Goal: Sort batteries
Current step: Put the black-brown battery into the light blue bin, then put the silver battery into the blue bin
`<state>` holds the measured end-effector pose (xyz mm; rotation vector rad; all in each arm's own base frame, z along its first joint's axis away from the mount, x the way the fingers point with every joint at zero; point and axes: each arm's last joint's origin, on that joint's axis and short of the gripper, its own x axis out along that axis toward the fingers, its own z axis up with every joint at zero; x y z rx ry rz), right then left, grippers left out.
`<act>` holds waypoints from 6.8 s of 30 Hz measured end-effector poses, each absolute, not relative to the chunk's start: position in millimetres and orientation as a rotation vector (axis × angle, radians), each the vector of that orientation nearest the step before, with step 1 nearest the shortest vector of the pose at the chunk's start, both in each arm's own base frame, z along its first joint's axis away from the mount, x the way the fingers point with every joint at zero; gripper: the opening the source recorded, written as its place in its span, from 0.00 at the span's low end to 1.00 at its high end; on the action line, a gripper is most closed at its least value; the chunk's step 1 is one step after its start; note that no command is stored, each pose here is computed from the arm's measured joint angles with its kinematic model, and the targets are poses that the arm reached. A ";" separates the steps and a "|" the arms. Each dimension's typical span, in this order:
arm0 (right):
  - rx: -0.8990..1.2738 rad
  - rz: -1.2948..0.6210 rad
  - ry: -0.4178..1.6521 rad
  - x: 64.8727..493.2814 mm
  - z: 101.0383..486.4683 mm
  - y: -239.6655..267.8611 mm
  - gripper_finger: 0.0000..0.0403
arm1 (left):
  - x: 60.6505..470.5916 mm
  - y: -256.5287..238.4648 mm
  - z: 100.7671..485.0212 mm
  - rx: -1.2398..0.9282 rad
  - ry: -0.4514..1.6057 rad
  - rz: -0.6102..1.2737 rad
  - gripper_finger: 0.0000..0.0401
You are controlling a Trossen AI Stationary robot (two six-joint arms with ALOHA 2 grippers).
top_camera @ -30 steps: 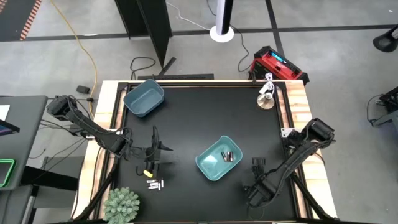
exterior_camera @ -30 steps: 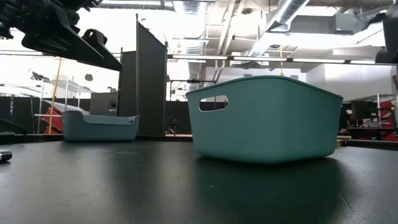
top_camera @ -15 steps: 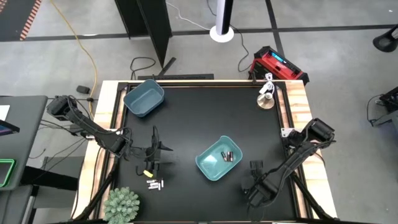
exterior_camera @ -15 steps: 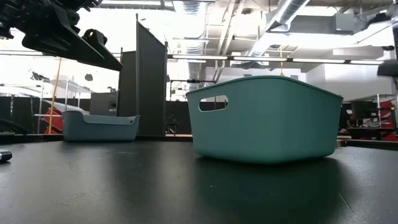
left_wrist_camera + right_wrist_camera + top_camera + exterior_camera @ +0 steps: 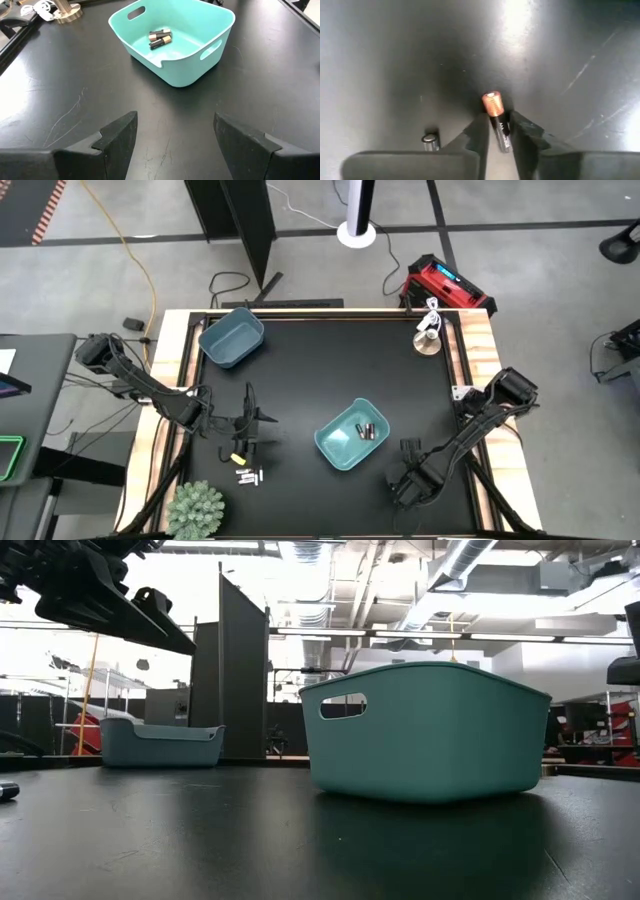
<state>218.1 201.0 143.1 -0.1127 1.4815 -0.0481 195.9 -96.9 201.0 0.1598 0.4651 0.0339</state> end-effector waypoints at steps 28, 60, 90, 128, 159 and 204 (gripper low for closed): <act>0.057 -0.027 1.336 226.0 168.4 191.2 0.02 | 195.7 -96.6 200.5 0.160 0.471 0.036 0.64; 0.086 -0.207 0.945 278.6 246.0 111.4 0.31 | 195.7 -96.6 200.5 0.151 0.469 0.038 0.64; 0.182 -0.232 1.257 164.9 226.6 205.4 0.55 | 195.5 -96.5 200.1 0.157 0.473 0.037 0.64; 0.222 -0.237 1.496 197.5 139.0 233.8 0.03 | 195.5 -96.5 200.0 0.155 0.474 0.038 0.64; 0.169 -0.125 1.347 216.7 168.6 231.3 0.01 | 195.5 -96.5 200.2 0.153 0.472 0.038 0.64; -0.100 -0.285 0.860 310.3 233.1 88.4 0.59 | 191.7 -103.6 225.9 0.012 0.753 -0.008 0.64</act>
